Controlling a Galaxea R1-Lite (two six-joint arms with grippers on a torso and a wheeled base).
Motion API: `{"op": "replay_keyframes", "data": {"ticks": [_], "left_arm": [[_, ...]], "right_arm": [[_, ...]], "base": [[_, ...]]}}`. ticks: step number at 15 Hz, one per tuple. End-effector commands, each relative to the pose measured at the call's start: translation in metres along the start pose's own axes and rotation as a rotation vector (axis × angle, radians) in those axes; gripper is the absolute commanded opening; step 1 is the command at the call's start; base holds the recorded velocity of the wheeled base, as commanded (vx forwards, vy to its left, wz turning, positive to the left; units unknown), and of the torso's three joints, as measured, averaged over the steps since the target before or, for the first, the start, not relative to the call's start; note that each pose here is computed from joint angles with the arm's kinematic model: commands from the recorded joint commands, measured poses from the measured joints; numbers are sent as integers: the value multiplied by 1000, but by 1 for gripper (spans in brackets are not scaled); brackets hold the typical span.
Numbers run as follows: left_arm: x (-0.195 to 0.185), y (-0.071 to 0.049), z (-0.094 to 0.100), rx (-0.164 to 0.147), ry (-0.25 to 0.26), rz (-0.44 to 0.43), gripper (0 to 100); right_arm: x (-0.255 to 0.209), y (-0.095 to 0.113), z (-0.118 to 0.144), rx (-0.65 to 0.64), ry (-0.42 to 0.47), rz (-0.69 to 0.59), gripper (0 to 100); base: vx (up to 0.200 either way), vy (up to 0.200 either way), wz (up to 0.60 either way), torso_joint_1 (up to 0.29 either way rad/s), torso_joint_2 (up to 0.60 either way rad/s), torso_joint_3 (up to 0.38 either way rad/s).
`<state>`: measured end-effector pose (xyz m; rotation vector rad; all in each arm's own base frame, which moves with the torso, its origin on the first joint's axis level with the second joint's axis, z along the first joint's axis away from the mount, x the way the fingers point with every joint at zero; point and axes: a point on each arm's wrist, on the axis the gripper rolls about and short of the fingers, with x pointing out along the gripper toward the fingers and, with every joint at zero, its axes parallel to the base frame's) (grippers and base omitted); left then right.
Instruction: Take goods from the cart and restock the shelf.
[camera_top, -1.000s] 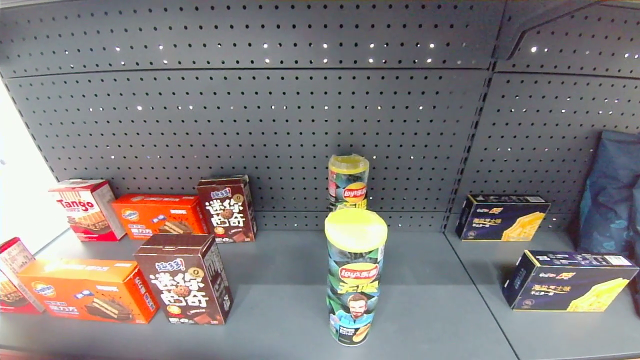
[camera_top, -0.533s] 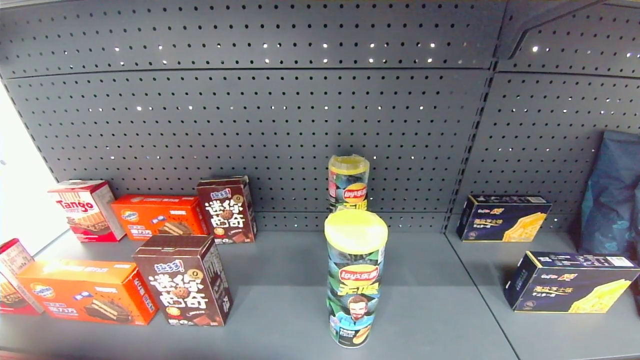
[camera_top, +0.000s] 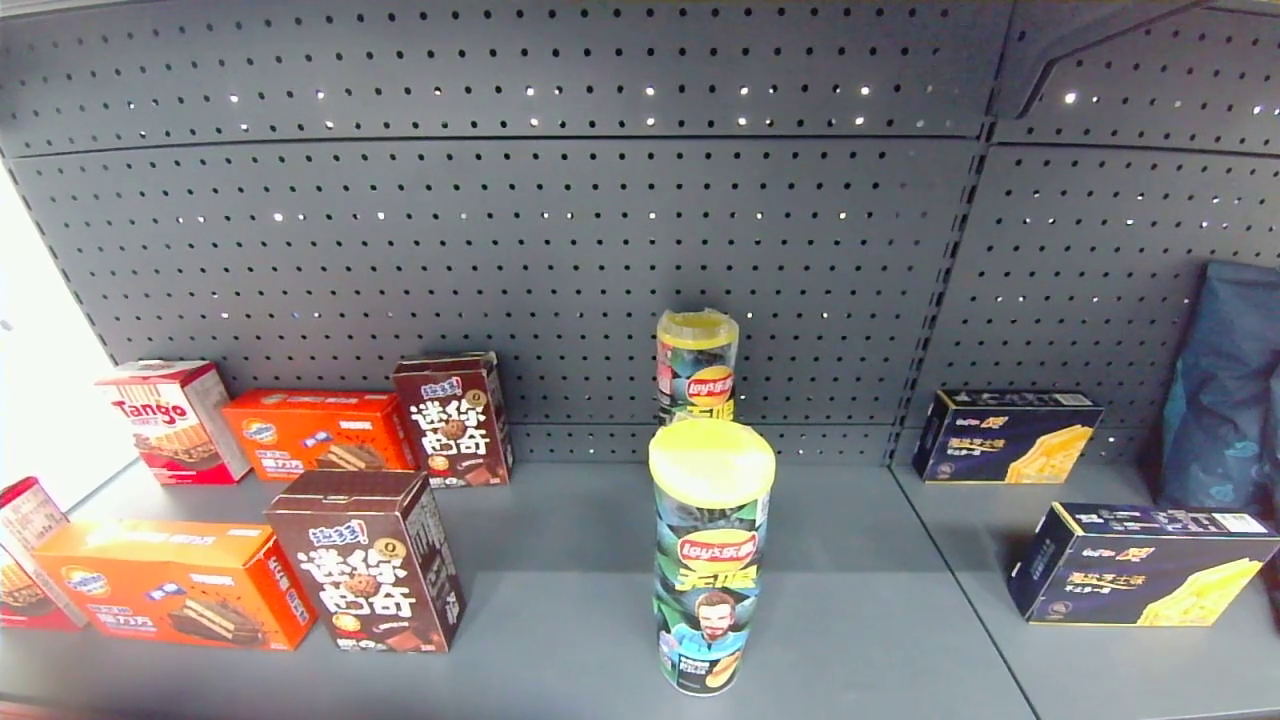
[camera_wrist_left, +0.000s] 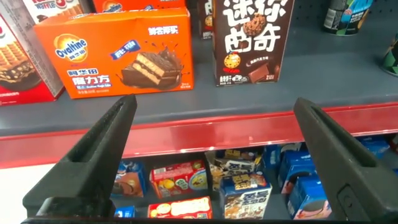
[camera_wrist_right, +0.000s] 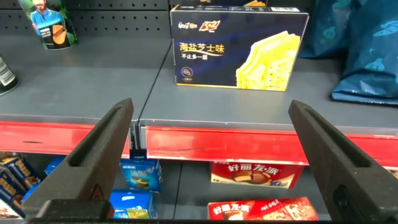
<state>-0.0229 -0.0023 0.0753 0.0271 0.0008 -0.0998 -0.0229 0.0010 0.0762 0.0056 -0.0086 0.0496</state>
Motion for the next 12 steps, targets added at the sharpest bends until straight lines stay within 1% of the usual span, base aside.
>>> {"op": "replay_keyframes", "data": {"ticks": [1, 12], "left_arm": [[0, 0, 0, 0, -1, 0, 100], [0, 0, 0, 0, -1, 0, 100]], "right_arm": [[0, 0, 0, 0, 1, 1, 100], [0, 0, 0, -1, 1, 1, 100]], "base": [[0, 0, 0, 0, 0, 0], [0, 0, 0, 0, 0, 0]]}}
